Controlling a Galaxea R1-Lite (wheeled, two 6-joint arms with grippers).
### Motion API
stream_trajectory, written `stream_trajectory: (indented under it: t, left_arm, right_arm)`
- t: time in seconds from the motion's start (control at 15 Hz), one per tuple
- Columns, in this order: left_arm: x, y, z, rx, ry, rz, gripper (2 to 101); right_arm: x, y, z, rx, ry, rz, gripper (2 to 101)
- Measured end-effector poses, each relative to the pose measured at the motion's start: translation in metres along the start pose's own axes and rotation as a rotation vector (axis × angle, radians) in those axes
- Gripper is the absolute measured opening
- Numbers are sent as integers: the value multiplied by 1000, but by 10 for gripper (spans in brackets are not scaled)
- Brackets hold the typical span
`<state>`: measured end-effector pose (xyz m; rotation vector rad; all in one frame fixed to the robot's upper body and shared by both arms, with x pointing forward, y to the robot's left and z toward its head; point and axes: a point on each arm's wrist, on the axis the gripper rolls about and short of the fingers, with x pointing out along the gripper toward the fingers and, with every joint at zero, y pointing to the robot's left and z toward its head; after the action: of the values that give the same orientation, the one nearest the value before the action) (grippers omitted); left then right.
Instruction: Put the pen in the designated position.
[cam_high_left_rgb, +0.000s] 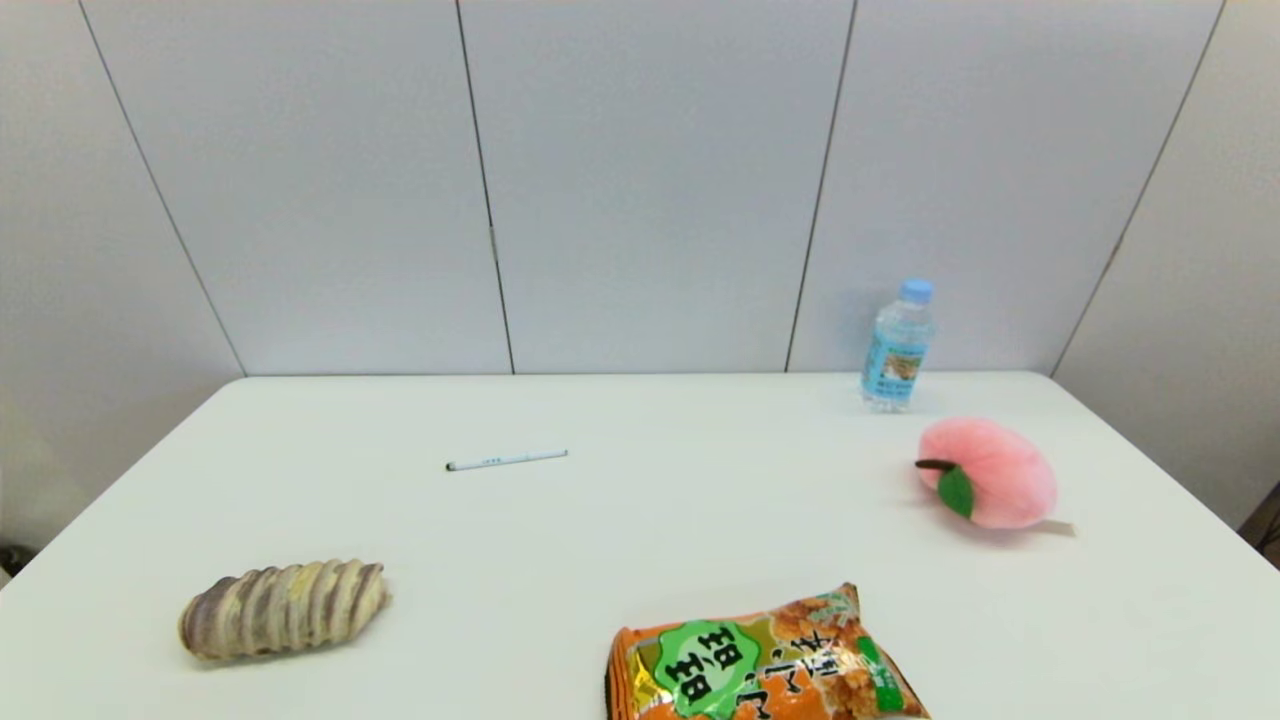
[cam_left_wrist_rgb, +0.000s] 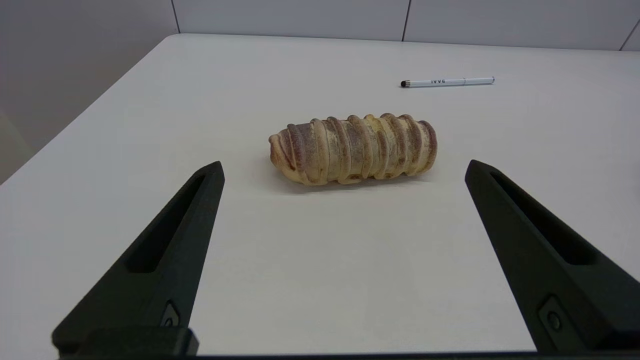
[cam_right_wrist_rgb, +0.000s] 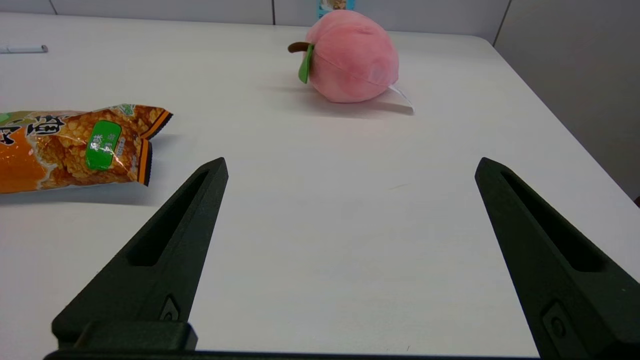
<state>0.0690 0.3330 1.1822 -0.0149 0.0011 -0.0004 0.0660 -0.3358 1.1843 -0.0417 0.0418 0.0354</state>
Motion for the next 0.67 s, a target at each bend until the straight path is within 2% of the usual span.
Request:
stream_trajectory:
  t: [0.67]
  left_arm:
    - [0,0,0,0,0,0,979]
  right_arm:
    - [0,0,0,3,2,0,980]
